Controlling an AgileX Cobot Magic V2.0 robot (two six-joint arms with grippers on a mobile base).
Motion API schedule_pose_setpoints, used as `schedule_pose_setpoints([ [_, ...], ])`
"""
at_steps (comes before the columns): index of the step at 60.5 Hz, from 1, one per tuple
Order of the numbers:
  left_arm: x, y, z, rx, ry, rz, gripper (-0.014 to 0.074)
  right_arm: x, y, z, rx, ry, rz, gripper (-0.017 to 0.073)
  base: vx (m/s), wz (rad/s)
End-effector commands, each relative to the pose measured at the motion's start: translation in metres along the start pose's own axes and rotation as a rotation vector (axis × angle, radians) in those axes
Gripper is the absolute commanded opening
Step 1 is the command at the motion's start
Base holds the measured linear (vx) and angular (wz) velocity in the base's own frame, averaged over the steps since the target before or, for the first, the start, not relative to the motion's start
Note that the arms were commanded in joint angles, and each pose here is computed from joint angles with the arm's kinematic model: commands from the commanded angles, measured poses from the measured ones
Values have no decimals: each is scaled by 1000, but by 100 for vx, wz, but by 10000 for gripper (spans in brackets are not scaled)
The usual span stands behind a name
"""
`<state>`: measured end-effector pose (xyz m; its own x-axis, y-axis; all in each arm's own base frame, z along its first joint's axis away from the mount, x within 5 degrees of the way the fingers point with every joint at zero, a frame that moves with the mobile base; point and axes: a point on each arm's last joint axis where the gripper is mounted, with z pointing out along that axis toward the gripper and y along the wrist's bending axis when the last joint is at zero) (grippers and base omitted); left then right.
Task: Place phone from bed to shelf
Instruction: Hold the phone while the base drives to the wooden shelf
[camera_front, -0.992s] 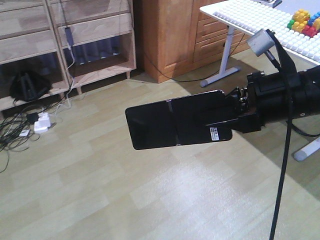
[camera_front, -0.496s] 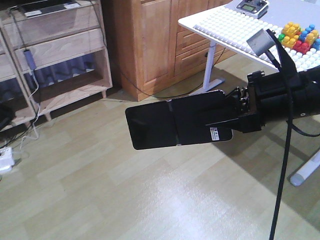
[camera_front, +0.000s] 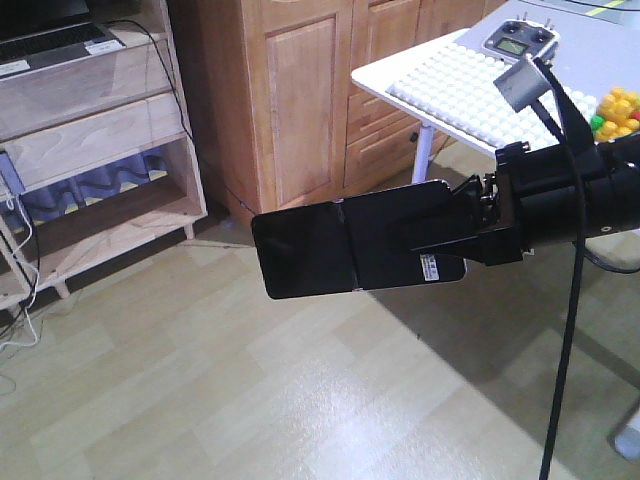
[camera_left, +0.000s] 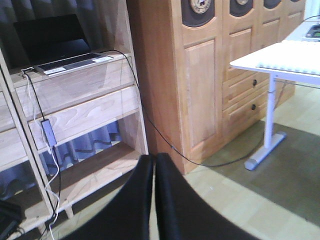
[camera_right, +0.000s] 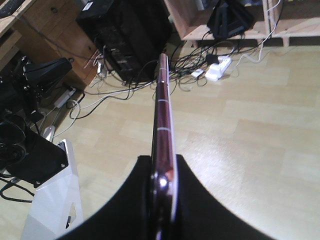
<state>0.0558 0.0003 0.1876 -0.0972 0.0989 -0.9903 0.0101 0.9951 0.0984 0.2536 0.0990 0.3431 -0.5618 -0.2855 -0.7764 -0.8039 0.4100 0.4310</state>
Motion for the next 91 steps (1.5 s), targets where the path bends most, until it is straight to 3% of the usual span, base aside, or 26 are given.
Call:
schedule_pose_setpoints([
  [1, -15, 1, -2, -3, -101, -10, 1, -13, 22, -10, -89, -69, -30, -1, 49, 9],
  [51, -15, 1, -2, -2, -95, -10, 1, -13, 22, -10, -88, -68, -30, -1, 49, 15],
  [91, -15, 1, -2, -2, -95, -10, 1, -13, 22, -10, -88, -68, -30, -1, 43, 44],
])
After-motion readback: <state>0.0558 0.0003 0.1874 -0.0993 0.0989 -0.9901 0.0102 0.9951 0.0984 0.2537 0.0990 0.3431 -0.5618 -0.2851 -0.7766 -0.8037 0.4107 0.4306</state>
